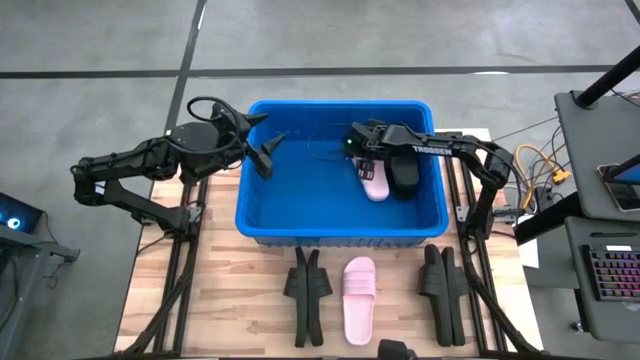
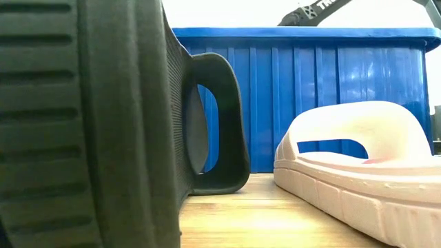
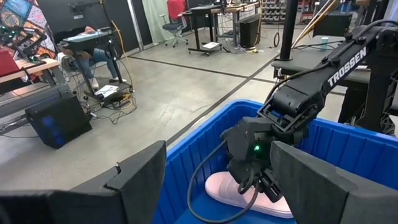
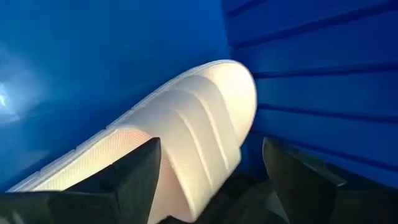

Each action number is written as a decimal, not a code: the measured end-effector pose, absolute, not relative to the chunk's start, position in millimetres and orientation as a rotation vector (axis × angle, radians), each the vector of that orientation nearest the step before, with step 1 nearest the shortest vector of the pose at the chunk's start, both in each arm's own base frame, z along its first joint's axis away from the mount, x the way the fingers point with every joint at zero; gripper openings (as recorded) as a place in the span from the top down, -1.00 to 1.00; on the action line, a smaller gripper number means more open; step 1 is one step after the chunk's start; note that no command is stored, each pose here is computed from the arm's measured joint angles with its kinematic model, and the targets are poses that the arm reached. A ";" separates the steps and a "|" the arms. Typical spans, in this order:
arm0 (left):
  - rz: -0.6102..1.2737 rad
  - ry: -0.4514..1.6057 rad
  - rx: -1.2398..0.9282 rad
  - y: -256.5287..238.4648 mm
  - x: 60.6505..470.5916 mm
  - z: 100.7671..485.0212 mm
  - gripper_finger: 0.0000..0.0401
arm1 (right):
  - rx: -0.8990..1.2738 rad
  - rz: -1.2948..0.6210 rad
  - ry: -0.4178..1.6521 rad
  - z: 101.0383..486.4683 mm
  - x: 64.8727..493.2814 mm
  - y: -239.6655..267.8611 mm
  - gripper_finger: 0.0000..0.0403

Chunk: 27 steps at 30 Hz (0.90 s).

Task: Pick and place slides into bin
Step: Put the pink slide into the blue bin

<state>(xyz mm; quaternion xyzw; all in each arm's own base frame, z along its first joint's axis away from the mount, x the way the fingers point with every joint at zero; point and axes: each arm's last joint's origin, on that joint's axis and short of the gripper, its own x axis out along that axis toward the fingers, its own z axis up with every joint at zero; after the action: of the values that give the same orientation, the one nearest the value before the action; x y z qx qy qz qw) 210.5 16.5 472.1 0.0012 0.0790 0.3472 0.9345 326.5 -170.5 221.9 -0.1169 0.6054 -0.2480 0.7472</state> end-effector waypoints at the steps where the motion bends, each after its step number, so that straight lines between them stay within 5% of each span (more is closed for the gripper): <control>1: 0.710 0.155 0.000 16.5 210.6 472.7 -0.36 | -0.256 -0.540 1.328 225.6 326.9 -170.3 -0.32; 9: 0.700 0.173 0.005 16.1 210.5 471.0 -0.36 | -0.134 -0.479 1.184 267.2 331.9 -157.0 -0.13; 19: 0.640 0.083 -0.032 14.4 204.7 485.6 -0.36 | 0.199 -0.174 0.490 357.5 318.7 -131.9 0.06; 27: 0.599 0.062 -0.036 13.6 188.6 491.1 -0.36 | 0.216 -0.025 0.237 416.6 285.8 -94.5 0.12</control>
<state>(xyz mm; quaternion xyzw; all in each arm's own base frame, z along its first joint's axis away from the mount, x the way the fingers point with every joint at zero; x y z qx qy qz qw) 188.6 13.6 491.1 -0.0175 0.0305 0.2948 0.9549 285.8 -94.5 416.6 0.1077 0.1178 -0.0126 0.9871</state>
